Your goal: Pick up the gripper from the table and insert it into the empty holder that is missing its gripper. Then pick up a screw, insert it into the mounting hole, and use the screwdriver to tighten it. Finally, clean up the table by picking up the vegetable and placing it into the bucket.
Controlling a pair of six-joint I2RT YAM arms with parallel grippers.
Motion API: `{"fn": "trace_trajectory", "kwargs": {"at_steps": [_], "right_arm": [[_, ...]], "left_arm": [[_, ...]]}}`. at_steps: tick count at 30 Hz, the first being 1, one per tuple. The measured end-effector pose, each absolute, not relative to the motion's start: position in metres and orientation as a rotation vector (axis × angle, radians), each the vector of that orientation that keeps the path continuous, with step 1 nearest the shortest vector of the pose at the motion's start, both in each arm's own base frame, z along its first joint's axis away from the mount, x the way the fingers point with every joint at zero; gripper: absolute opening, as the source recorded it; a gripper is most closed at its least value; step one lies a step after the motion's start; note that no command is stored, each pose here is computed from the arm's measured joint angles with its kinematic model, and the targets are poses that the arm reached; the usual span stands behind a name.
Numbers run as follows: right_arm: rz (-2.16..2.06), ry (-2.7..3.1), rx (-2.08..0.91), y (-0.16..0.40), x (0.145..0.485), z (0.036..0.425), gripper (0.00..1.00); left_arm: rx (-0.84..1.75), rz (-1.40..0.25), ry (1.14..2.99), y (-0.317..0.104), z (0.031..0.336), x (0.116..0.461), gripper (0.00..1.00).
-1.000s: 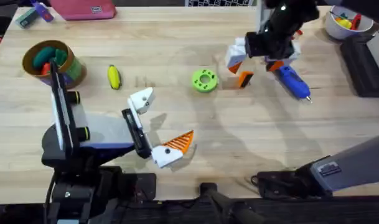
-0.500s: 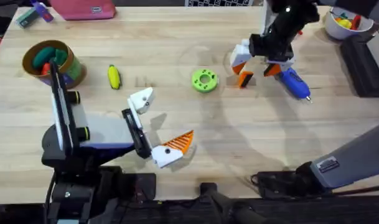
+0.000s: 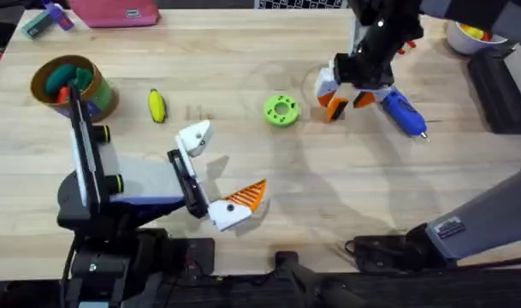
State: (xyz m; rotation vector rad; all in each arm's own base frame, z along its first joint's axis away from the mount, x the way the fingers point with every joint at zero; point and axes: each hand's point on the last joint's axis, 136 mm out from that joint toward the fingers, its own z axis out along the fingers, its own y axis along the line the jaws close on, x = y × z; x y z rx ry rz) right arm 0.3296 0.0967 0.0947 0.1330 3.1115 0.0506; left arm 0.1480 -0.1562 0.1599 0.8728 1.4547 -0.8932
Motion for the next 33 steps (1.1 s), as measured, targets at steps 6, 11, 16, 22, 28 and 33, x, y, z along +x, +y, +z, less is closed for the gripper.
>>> {"fn": "trace_trajectory", "kwargs": {"at_steps": [6, 11, 16, 22, 28, 33], "right_arm": [[0.035, 3.134, 0.144, 0.098, 0.330, 0.085, 0.466], [0.033, 3.133, 0.148, 0.098, 0.332, 0.081, 0.260], [0.034, 3.128, 0.148, 0.099, 0.333, 0.081, 0.018], [0.002, 3.124, 0.141, 0.097, 0.333, 0.081, 0.013], [-0.007, 3.103, 0.130, 0.096, 0.330, 0.090, 0.011], [0.058, 2.975, 0.117, 0.098, 0.328, 0.136, 0.010]], "left_arm": [[0.873, -0.893, 1.454, -0.156, 0.160, 0.148, 0.986], [0.873, -0.893, 1.454, -0.156, 0.160, 0.148, 0.986], [0.873, -0.893, 1.454, -0.156, 0.160, 0.148, 0.986], [0.873, -0.893, 1.455, -0.156, 0.160, 0.148, 0.987], [0.873, -0.893, 1.455, -0.156, 0.160, 0.148, 0.985], [0.873, -0.893, 1.455, -0.156, 0.160, 0.148, 0.985]]}}
